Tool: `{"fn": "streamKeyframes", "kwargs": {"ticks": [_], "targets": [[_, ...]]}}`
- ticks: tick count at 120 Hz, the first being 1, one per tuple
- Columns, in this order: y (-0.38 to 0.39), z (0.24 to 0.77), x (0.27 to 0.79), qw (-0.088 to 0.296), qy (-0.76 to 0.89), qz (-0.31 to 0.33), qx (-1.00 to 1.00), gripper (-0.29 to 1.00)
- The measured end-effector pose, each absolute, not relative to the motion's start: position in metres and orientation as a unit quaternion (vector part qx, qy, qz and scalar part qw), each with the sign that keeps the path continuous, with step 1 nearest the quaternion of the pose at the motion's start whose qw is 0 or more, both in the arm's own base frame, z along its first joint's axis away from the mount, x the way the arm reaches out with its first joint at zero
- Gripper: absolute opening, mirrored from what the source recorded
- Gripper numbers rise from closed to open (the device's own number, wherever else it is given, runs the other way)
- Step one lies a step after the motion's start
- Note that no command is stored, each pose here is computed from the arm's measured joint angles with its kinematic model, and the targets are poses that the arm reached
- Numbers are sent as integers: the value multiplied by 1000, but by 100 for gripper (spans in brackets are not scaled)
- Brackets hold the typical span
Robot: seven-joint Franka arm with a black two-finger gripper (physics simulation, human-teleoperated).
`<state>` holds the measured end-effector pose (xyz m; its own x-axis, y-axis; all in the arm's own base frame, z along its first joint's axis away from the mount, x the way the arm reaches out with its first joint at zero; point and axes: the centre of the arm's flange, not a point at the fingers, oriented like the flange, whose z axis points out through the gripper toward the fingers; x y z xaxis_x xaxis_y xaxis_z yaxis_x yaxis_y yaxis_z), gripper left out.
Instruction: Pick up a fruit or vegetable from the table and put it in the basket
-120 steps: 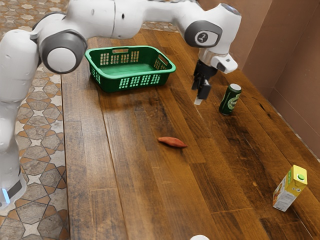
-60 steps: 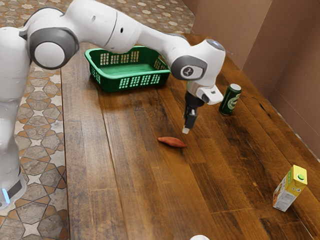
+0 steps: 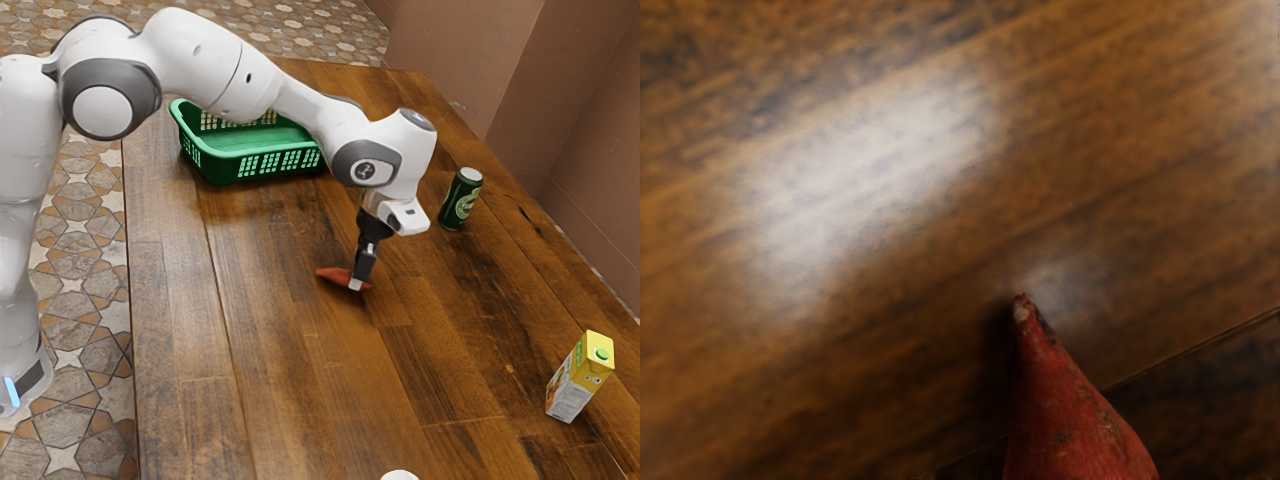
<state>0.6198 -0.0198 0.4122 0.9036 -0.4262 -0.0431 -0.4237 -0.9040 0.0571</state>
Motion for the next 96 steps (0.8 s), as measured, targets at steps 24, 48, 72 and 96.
{"fn": "streamKeyframes", "kwargs": {"ticks": [24,48,72,96], "targets": [[-35,422,605,33,-239,-64,968,65],[-33,422,602,35,-245,-85,965,65],[-30,418,606,30,-249,-83,965,65],[-26,411,612,24,-251,-72,965,64]]}}
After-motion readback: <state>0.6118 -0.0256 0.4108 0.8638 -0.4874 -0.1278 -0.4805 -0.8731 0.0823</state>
